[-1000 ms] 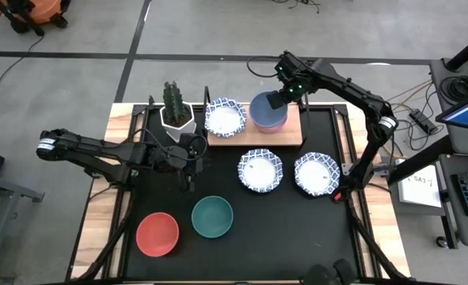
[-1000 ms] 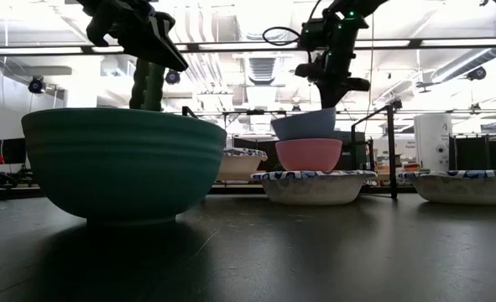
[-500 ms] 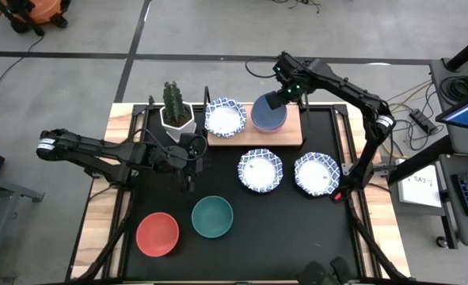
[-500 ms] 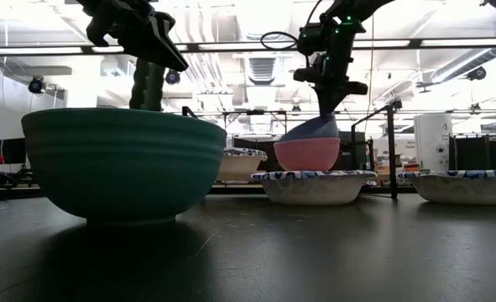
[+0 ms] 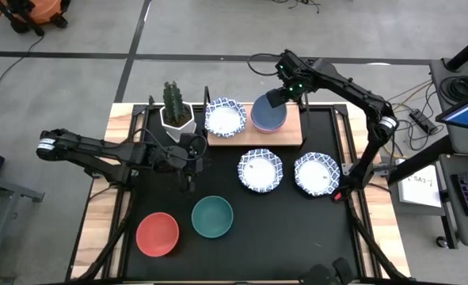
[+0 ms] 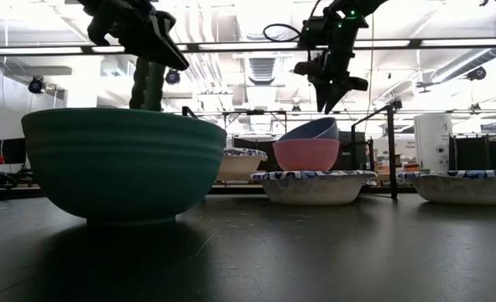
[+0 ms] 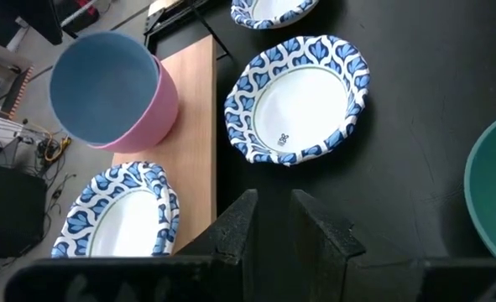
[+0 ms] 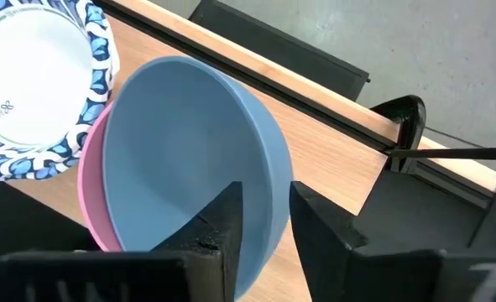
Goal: Place and stack bowls onto a shelf
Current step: Stack the blue bowl on top of the pink bowl on the shelf, then stack the white patterned bowl on top of the white patterned bowls on the shelf
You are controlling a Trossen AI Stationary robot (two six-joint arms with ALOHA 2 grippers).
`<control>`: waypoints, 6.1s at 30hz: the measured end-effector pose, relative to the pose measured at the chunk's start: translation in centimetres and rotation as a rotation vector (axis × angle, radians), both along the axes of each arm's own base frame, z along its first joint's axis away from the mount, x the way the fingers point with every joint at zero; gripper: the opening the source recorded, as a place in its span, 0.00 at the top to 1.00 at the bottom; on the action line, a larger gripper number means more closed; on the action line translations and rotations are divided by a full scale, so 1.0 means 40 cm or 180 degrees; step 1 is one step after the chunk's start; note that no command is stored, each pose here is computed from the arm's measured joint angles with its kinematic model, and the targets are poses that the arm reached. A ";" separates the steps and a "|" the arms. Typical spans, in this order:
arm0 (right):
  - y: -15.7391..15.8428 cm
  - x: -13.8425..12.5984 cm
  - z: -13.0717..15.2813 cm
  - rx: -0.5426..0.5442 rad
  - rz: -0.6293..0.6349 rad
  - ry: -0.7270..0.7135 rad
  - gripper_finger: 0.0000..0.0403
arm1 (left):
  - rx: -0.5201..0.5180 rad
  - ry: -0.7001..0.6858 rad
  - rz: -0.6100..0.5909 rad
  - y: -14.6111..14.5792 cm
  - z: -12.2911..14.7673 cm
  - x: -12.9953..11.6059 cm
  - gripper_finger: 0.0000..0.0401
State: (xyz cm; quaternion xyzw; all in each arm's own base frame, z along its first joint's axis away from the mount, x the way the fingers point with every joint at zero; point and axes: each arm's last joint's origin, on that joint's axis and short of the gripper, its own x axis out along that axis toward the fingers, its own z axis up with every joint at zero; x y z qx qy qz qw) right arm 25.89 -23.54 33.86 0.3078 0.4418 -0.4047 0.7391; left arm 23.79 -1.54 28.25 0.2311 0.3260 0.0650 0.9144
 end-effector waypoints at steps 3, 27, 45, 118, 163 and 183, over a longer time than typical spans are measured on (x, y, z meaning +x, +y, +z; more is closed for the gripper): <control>0.001 0.000 -0.001 0.0003 0.0016 0.0014 0.84 | 0.0015 -0.0017 -0.0013 0.000 0.001 0.001 0.86; -0.028 0.030 -0.063 0.0027 0.0085 0.0301 0.98 | 0.0017 -0.0018 -0.0016 0.000 0.001 0.001 0.86; -0.051 0.060 -0.124 -0.0094 0.0187 0.0468 0.98 | 0.0033 -0.0037 -0.0029 0.000 0.002 0.003 0.86; 0.562 -0.049 -0.233 -0.2097 0.2844 -0.1719 0.98 | -0.2343 -0.0404 0.0952 -0.023 -0.047 0.000 0.86; 0.565 -0.164 -0.257 -0.2035 0.2933 -0.1547 0.98 | -0.0879 0.0888 -0.0569 -0.031 -0.170 0.455 0.61; 0.565 -0.168 -0.273 -0.1996 0.2899 -0.1503 0.98 | -0.0827 0.1651 -0.0446 -0.016 -0.316 0.526 0.87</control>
